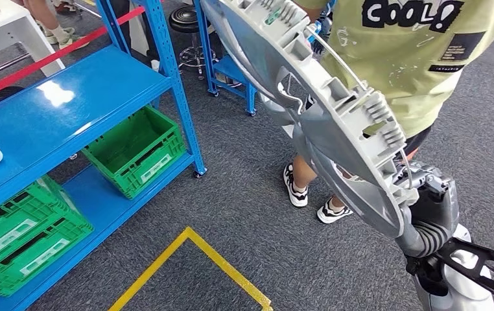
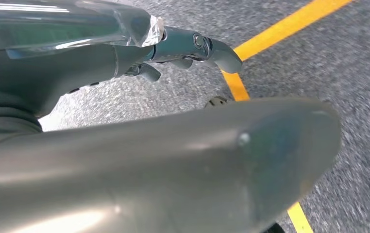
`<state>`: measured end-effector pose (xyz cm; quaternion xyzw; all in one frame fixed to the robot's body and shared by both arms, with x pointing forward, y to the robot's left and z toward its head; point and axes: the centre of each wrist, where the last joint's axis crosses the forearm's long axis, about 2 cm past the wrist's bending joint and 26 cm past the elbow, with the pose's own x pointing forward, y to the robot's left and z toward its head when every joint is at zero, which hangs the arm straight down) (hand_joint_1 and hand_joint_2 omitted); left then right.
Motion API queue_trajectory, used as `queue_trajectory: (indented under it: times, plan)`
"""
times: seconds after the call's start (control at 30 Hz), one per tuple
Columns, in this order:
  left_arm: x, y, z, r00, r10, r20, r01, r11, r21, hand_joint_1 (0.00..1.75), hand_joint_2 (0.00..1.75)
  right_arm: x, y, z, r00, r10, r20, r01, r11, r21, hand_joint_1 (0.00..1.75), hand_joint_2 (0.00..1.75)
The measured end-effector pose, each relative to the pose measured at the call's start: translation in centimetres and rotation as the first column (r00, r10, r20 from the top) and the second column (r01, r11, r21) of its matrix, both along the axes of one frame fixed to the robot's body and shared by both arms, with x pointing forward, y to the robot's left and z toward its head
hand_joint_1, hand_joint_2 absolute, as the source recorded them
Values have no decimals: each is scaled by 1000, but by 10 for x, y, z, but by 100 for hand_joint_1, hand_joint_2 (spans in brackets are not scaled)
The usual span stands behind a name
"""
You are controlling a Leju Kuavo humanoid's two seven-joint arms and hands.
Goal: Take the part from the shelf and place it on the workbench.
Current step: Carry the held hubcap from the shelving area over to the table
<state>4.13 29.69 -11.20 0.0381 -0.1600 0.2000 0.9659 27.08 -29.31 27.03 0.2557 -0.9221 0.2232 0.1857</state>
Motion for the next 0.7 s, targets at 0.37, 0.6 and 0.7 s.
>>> queue_trajectory:
  times: [0.37,0.6,0.7]
  plan:
    - [1,12,0,1000,-11,10,11,1000,24,0,0,0,7,-6,1000,-21,-2,21,1000,-10,175,175]
    - [2,17,1,1000,-13,11,13,999,32,0,0,4,-4,2,999,-38,-4,38,999,-27,175,175]
    - [3,19,1,1000,-11,14,10,999,35,0,0,5,-14,6,999,-51,-1,51,998,-38,175,175]
